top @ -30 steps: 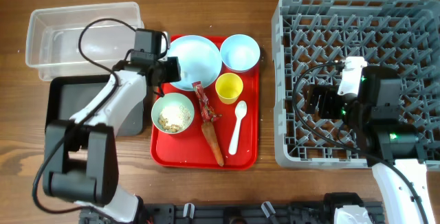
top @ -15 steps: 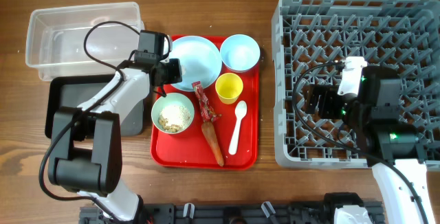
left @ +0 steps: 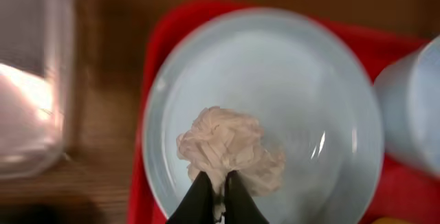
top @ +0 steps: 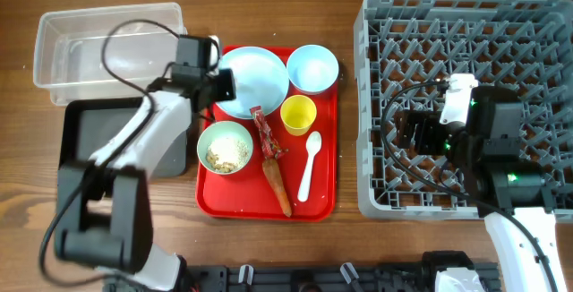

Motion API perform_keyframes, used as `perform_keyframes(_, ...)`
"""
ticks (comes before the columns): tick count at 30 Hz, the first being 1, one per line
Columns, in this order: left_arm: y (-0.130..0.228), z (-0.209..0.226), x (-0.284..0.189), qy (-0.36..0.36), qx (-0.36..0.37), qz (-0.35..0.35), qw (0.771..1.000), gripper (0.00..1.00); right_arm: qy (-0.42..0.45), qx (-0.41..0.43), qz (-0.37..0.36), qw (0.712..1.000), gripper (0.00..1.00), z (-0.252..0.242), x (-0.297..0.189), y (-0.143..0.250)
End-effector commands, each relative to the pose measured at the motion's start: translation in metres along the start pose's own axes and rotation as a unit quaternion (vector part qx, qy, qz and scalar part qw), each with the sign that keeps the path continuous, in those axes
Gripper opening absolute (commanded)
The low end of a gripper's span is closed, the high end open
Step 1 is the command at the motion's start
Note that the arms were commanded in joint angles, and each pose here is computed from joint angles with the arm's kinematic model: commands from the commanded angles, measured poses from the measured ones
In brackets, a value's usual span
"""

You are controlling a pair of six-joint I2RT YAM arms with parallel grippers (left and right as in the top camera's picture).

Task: Sort waste into correct bins and load items into the dishwasher rack
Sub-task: 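Carry the tissue left and drop it into the clear bin, then move the left gripper back to the red wrapper on the tray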

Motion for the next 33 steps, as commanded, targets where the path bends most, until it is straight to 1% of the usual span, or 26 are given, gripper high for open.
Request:
perform_keyframes(1,-0.071,0.03,-0.072,-0.063,-0.021,-0.14,0.988,0.09,-0.011,-0.004,-0.01,1.0,1.0,0.005,-0.004,-0.008)
perform_keyframes(4,-0.09,0.059,-0.097,-0.087,-0.046,-0.188,0.977,0.11,-0.011,-0.004,-0.01,1.0,1.0,0.005,-0.004,-0.008)
perform_keyframes(8,-0.085,0.093,-0.092,-0.114,-0.074,-0.178,0.975,0.12,-0.011,-0.004,-0.01,1.0,1.0,0.005,-0.004,-0.008)
perform_keyframes(9,-0.083,0.101,-0.089,-0.119,-0.08,-0.173,0.974,0.16,-0.011,-0.004,-0.01,1.0,1.0,0.005,-0.004,-0.008)
perform_keyframes(10,-0.079,0.111,-0.081,-0.127,-0.089,-0.163,0.974,0.35,-0.011,-0.004,-0.01,1.0,1.0,0.005,-0.004,-0.008)
perform_keyframes(12,-0.074,0.122,-0.074,-0.135,-0.097,-0.153,0.974,0.48,-0.011,-0.004,-0.01,1.0,1.0,0.005,-0.004,-0.008)
perform_keyframes(13,-0.073,0.125,-0.072,-0.137,-0.099,-0.149,0.974,0.56,-0.011,-0.004,-0.01,1.0,1.0,0.005,-0.004,-0.008)
perform_keyframes(14,-0.072,0.128,-0.07,-0.139,-0.102,-0.147,0.974,0.59,-0.011,-0.004,-0.01,1.0,1.0,0.005,-0.004,-0.008)
perform_keyframes(23,-0.087,0.125,-0.089,-0.136,-0.096,-0.177,0.97,0.6,-0.011,-0.004,-0.01,1.0,1.0,0.005,-0.004,-0.008)
perform_keyframes(25,-0.087,0.114,-0.09,-0.103,-0.091,-0.174,0.975,0.59,-0.011,-0.004,-0.01,1.0,1.0,0.005,-0.004,-0.008)
perform_keyframes(28,-0.082,0.085,-0.089,-0.028,-0.077,-0.157,0.984,0.57,-0.011,-0.004,-0.01,1.0,0.99,0.005,-0.004,-0.008)
perform_keyframes(31,-0.068,0.048,-0.084,0.046,-0.06,-0.117,0.99,0.56,-0.011,-0.005,-0.01,1.0,1.0,0.005,-0.004,-0.008)
perform_keyframes(33,-0.052,0.026,-0.079,0.074,-0.05,-0.08,0.993,0.56,-0.011,-0.004,-0.01,1.0,1.0,0.005,-0.004,-0.008)
Point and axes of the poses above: each gripper's point midway between its finger pads, its own x axis out along the fingers, its own z axis along the line the jaws close on, y = z × x, the point moved 2 cm from there along -x, back along the fingers, and after that the axes turned 6 degrees about x, right-handed, at the moved point
